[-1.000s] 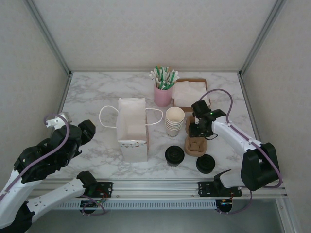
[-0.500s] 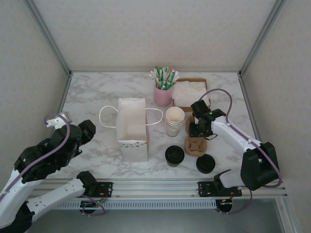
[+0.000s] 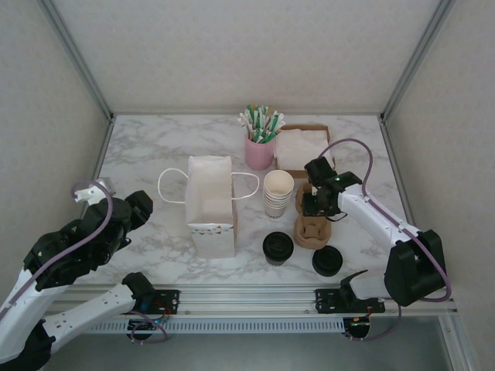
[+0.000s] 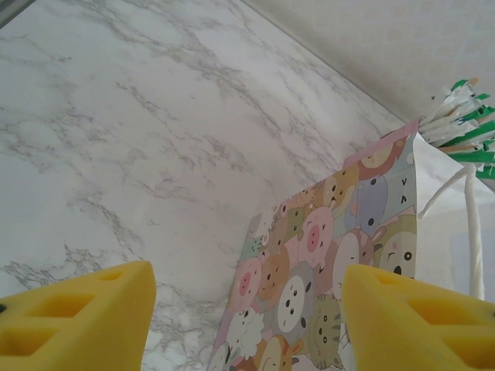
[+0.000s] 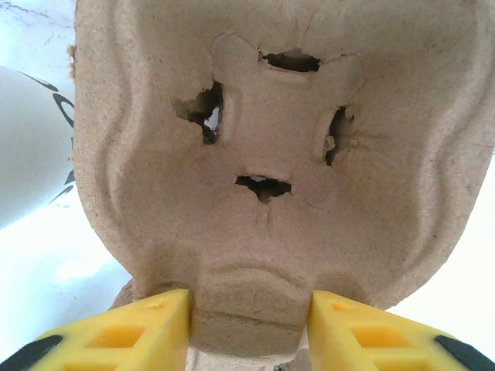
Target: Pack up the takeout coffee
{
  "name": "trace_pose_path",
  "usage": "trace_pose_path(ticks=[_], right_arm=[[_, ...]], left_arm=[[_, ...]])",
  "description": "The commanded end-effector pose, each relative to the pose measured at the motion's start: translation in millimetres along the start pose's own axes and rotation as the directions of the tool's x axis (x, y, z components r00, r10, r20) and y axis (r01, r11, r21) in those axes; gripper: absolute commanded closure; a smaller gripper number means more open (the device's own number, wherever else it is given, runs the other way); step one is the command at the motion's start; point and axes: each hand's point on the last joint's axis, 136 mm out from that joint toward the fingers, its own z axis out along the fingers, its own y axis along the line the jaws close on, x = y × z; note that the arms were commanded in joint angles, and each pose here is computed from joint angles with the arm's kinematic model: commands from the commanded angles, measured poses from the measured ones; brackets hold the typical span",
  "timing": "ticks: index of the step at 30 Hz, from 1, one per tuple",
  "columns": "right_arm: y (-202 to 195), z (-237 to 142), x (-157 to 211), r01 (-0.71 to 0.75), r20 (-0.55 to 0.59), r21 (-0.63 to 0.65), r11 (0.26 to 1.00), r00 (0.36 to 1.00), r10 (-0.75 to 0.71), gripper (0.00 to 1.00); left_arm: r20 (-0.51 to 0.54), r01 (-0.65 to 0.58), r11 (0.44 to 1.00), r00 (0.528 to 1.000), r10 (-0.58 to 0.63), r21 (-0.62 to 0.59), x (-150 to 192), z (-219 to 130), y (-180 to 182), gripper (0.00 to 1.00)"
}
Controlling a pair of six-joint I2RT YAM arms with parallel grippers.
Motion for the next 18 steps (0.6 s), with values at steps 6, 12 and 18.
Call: trace_pose_path(ticks=[6,12,18], right_arm=[[-3,-26,-3,-0.052,0.046,0.005,0.999,0.998,0.052,0.58],[-13,-49,-3,-0.091,0.079,0.032,0.995,0.993,0.088,0.58],[-20,-72,-4,-0.108,0.110,0.048,0.993,0.989,0.103,0.58]], left_arm=[[0.014,-0.007,1.000,1.000,0.007,0.019,-8,-6,-5,0.35],[0.008,-0.050,0.996,0.999,0.049,0.076,-13,-12,-20,0.35],[0.090,-0.032,0.990,0.996,0.020,0.137,-41,-30,-30,0.35]])
